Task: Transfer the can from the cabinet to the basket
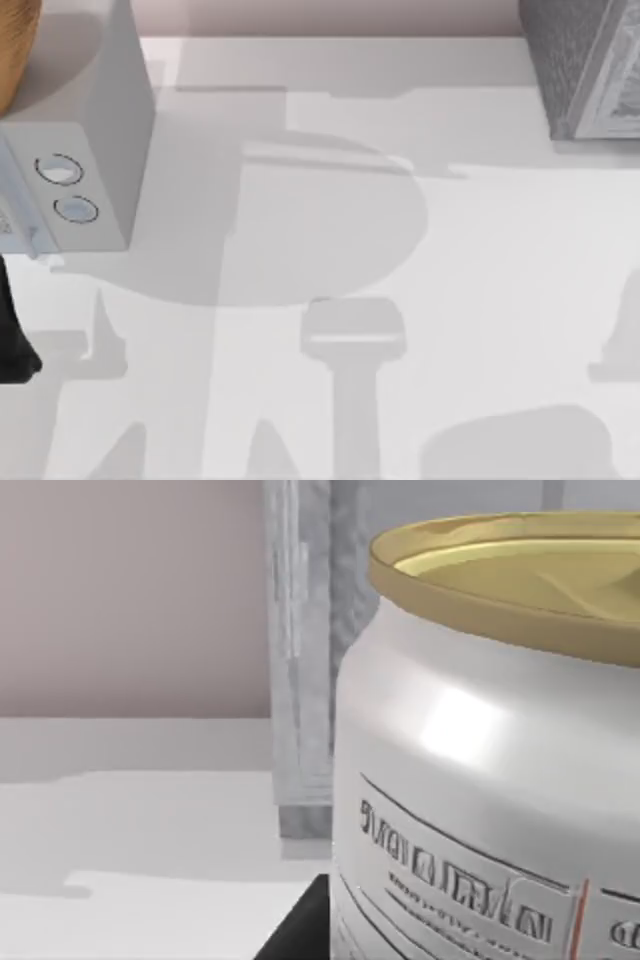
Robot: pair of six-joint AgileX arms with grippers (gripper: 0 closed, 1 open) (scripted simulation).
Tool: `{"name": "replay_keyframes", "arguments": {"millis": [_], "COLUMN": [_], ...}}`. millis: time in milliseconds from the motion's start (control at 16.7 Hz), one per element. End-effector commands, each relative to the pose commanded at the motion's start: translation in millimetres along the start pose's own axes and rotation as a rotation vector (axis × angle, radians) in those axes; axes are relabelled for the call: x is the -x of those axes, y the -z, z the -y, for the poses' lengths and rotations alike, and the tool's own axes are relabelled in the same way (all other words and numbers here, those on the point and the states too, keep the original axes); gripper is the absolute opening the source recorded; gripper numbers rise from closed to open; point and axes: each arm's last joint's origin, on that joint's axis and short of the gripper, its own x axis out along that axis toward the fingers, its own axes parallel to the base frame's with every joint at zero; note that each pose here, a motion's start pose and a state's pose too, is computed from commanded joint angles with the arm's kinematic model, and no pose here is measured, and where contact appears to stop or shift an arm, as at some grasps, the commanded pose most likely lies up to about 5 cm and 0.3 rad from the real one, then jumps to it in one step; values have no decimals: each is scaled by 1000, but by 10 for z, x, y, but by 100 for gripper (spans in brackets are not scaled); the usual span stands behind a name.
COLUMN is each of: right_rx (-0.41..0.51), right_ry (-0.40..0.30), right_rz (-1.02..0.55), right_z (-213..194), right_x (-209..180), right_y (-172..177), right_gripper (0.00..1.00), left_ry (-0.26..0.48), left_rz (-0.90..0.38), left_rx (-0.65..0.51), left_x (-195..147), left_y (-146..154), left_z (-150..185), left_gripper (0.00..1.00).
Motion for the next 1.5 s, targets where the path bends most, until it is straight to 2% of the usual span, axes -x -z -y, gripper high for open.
{"name": "replay_keyframes", "arguments": {"millis": [480, 960, 1200, 1500], "right_rx": [-5, 5, 12, 29], "right_ry": [-57, -73, -58, -62], "right_rz": [-40, -90, -79, -84], "right_z": [-131, -457, -679, -1059], "right_x": [-182, -743, -1058, -1433], "right_y": [-317, -669, -774, -733], "right_gripper": [0, 0, 0, 0], "left_ry": [0, 0, 0, 0], "left_rz": [0, 0, 0, 0], "left_rx": [0, 0, 0, 0], "left_x": [0, 0, 0, 0], "left_y": [0, 0, 0, 0], "left_z": [0, 0, 0, 0], "left_gripper": [100, 100, 100, 100]}}
